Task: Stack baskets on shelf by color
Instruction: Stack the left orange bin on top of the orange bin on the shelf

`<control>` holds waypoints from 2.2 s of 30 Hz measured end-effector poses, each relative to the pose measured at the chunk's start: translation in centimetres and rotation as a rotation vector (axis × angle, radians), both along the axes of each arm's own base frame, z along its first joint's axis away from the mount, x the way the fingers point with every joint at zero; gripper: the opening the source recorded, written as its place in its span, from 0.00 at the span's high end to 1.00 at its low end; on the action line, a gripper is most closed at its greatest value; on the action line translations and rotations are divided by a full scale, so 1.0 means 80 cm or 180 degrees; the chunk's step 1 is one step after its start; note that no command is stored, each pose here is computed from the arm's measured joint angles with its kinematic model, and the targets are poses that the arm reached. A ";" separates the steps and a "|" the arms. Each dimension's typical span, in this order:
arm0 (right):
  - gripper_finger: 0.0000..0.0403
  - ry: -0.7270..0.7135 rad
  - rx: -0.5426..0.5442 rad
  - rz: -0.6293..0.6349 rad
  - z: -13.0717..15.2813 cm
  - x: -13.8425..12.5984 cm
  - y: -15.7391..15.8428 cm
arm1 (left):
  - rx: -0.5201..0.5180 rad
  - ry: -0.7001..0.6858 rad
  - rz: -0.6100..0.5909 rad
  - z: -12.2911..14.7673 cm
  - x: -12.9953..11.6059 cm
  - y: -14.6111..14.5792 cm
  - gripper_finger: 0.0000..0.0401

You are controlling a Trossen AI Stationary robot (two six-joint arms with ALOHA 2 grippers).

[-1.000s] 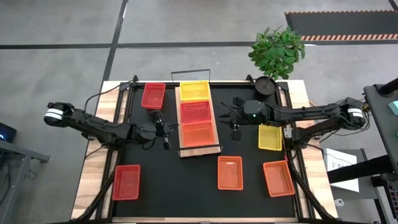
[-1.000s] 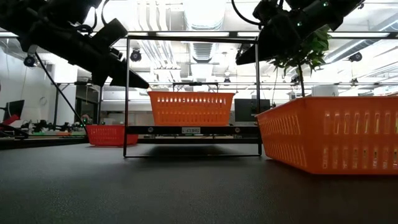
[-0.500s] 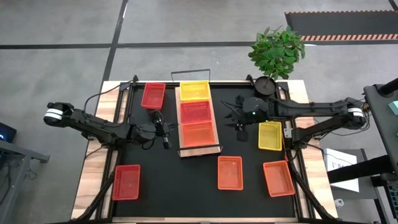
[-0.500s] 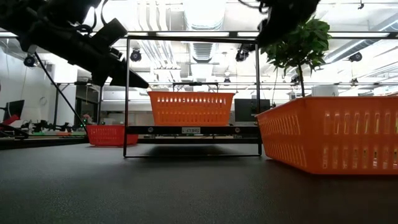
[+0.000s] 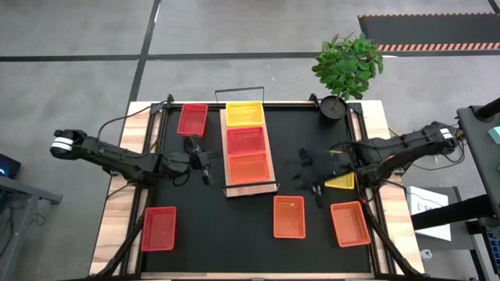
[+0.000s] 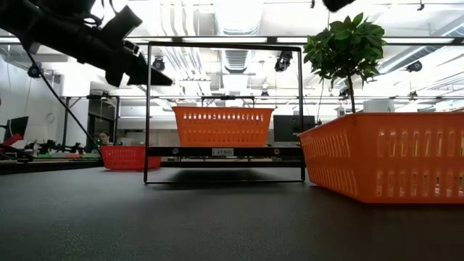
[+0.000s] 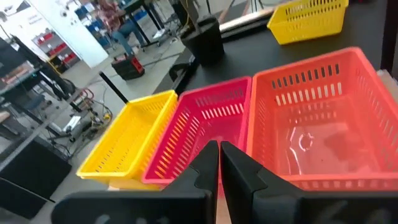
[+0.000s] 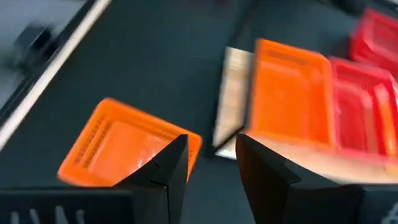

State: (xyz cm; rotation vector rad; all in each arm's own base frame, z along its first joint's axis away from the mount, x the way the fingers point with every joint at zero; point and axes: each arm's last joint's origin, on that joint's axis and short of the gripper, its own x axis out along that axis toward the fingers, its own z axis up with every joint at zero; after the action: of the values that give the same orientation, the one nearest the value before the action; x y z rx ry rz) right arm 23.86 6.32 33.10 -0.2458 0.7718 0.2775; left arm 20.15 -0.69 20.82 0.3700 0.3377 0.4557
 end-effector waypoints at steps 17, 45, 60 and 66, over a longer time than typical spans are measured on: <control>0.58 0.1058 -0.1257 0.1614 -0.099 0.018 0.094 | 0.0015 -0.0370 -0.0014 0.027 -0.019 0.002 1.00; 0.98 0.1758 -0.0237 0.1893 -0.153 0.072 0.100 | 0.0075 -0.0376 -0.0034 0.029 -0.020 0.002 1.00; 0.98 0.2030 0.0852 -0.0234 0.015 0.065 0.092 | 0.0190 -0.0677 -0.0049 0.059 -0.032 0.004 1.00; 0.98 0.1804 0.0556 -0.0832 0.072 0.053 0.061 | 0.0093 -0.0816 -0.0034 0.063 -0.039 0.004 1.00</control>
State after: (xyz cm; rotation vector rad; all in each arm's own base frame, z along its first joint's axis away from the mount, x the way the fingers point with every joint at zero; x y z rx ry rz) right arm 28.10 11.23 38.86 0.1091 1.3193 0.1638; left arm 17.02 -0.34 25.85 0.3371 0.0802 0.4918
